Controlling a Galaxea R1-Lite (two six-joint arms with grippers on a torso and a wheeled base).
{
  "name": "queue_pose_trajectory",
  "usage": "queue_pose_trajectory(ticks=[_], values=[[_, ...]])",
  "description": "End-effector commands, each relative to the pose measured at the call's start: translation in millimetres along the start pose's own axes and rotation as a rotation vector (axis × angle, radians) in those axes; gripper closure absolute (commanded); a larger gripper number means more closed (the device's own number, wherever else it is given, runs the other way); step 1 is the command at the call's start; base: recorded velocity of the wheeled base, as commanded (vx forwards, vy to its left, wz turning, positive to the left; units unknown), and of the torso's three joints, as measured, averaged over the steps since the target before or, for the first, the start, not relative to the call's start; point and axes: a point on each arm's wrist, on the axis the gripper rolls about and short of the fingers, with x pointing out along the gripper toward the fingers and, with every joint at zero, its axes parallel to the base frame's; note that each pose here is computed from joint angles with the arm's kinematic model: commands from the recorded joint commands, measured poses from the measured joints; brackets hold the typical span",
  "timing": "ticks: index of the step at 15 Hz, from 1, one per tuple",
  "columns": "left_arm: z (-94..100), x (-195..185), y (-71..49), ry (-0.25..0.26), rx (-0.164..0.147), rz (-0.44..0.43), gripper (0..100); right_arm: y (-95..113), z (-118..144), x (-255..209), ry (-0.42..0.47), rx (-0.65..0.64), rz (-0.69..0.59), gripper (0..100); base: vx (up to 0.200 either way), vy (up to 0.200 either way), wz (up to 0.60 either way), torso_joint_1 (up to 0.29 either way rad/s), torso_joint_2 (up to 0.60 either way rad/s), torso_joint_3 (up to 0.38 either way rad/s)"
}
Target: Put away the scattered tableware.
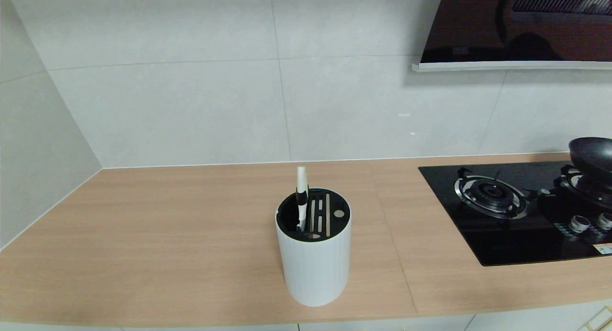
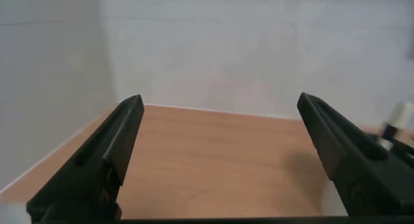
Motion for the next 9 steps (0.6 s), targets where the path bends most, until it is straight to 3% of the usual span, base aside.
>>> queue_pose_trajectory(ticks=[1, 2, 3, 4, 6, 7, 9], values=[[-9.7, -24, 0.4, -0.072, 0.014, 0.046, 0, 3, -14, -18, -0.061, -0.003, -0.135, 0, 0.0, 0.0, 0.0, 0.0, 0.0, 0.0], [-20.8, -22, -0.6, -0.035, 0.013, 0.058, 0, 7, -25, -30, -0.103, -0.016, -0.126, 0, 0.0, 0.0, 0.0, 0.0, 0.0, 0.0], [-26.6, -20, -0.7, -0.017, -0.013, 0.073, 0, 8, -35, -25, -0.071, -0.015, -0.106, 0, 0.0, 0.0, 0.0, 0.0, 0.0, 0.0], [-39.5, -18, -1.3, 0.024, -0.018, 0.058, 0, 8, -45, -21, -0.046, -0.013, -0.117, 0, 0.0, 0.0, 0.0, 0.0, 0.0, 0.0], [-83.4, -9, -4.7, 0.17, 0.016, 0.001, 0, 11, -82, -9, 0.042, 0.007, -0.063, 0, 0.0, 0.0, 0.0, 0.0, 0.0, 0.0], [-98.9, -7, -5.4, 0.214, 0.03, -0.008, 0, 13, -95, -6, 0.063, 0.006, -0.022, 0, 0.0, 0.0, 0.0, 0.0, 0.0, 0.0], [-124.7, -4, -6.6, 0.251, 0.037, -0.03, 0, 14, -107, -4, 0.093, 0.006, 0.012, 0, 0.0, 0.0, 0.0, 0.0, 0.0, 0.0]])
